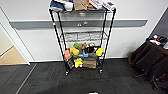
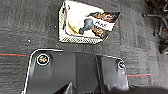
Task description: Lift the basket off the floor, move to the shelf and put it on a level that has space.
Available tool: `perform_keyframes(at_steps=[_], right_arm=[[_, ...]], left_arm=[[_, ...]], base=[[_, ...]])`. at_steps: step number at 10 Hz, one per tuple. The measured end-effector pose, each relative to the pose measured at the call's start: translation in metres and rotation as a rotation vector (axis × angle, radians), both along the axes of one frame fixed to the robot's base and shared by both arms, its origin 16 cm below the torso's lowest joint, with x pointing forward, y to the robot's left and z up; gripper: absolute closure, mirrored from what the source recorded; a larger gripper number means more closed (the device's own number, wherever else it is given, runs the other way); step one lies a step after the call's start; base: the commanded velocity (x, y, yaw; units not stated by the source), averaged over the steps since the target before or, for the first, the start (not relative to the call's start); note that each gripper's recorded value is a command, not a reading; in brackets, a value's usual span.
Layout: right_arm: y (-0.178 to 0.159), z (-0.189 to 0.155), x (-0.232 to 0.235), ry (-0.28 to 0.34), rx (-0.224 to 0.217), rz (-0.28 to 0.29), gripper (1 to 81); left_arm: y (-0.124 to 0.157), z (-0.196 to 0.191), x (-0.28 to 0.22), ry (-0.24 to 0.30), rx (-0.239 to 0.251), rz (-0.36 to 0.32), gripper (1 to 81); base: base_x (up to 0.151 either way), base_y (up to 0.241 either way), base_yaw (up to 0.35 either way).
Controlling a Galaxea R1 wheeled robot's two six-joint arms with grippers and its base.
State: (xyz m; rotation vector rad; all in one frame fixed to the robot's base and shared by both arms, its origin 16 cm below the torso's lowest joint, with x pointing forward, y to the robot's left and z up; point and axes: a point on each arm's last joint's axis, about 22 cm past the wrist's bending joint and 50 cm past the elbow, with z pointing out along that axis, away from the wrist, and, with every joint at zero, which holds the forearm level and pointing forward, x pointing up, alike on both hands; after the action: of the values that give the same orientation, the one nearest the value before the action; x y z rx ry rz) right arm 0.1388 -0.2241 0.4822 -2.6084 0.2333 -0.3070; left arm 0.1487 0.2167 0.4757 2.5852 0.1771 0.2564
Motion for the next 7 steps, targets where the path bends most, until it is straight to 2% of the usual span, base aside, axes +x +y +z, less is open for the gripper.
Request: perform_keyframes(at_steps=[3, 5, 7], right_arm=[[0.001, 0.0, -0.007, 0.011, 0.002, -0.002, 1.0], [0.001, 0.002, -0.001, 0.003, 0.003, -0.004, 1.0], [0.001, 0.004, 0.013, -0.017, 0.003, -0.004, 1.0]], left_arm=[[0.007, 0.001, -0.011, 0.02, 0.006, -0.002, 1.0], [0.011, 0.008, 0.004, 0.021, -0.003, 0.014, 1.0], [0.011, 0.009, 0.016, 0.019, -0.002, 0.003, 1.0]], base=[[0.0, 0.0, 0.0], [0.0, 0.0, 0.0], [0.0, 0.0, 0.0]])
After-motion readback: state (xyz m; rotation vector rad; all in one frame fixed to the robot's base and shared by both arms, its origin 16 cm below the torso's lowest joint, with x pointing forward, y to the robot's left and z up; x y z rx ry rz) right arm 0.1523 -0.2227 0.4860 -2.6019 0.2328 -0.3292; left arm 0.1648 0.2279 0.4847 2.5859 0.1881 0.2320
